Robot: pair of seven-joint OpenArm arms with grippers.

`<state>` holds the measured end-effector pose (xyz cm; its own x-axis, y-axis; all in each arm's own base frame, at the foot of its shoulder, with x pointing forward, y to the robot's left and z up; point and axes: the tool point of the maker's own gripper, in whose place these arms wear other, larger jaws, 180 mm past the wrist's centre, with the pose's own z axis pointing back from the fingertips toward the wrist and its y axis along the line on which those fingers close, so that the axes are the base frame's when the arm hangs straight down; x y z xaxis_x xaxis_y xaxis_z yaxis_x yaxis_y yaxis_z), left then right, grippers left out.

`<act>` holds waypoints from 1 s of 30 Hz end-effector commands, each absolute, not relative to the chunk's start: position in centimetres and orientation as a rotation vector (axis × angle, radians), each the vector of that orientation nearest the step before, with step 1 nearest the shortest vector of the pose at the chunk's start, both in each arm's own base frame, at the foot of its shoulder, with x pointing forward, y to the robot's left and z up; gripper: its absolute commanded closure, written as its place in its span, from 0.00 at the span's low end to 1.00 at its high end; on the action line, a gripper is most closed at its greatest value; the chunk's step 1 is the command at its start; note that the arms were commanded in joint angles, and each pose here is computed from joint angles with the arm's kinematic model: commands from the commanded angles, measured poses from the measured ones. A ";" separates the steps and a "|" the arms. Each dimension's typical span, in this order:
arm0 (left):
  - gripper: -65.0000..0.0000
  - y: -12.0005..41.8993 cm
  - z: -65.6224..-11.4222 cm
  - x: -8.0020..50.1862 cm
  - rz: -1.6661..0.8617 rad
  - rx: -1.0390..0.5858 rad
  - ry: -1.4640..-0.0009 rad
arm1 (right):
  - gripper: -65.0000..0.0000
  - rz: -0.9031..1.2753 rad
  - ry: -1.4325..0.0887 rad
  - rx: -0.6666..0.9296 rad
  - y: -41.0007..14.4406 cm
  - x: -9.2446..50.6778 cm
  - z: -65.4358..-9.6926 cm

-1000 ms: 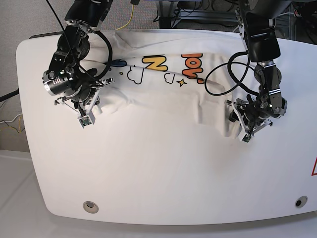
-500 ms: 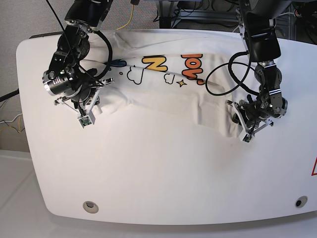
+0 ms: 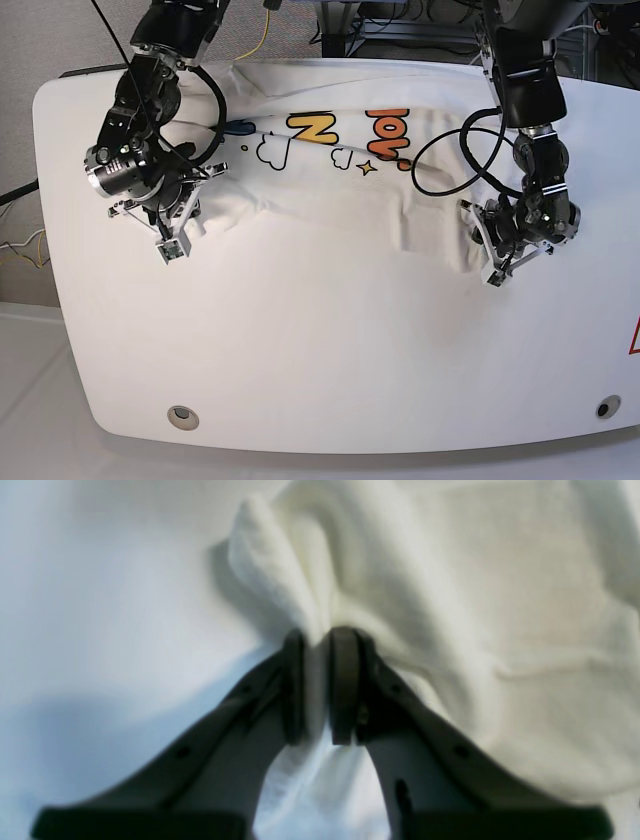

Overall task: Fold the T-shirt properly
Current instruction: 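Pull the gripped fabric with the left gripper inward, bunching the shirt, then release and reposition the left gripper along the shirt's side edge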

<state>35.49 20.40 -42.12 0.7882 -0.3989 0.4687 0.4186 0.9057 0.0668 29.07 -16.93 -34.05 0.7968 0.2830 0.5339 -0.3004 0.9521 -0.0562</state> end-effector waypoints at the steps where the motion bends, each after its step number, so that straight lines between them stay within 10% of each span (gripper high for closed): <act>1: 0.90 22.1 -41.5 35.0 -0.455 0.040 -0.436 | 1.00 0.322 -0.624 0.021 -16.9 30.2 -32.6; 30: 0.90 23.7 -36.0 37.9 -0.455 0.155 -0.455 | 1.00 0.321 -0.654 0.058 -15.3 30.5 -32.1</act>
<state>36.81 23.24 -37.64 0.8146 -0.4517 0.3638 0.3981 0.8916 0.2155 29.75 -15.40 -33.58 0.7827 0.2672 0.5622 -0.3066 0.9515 -0.0254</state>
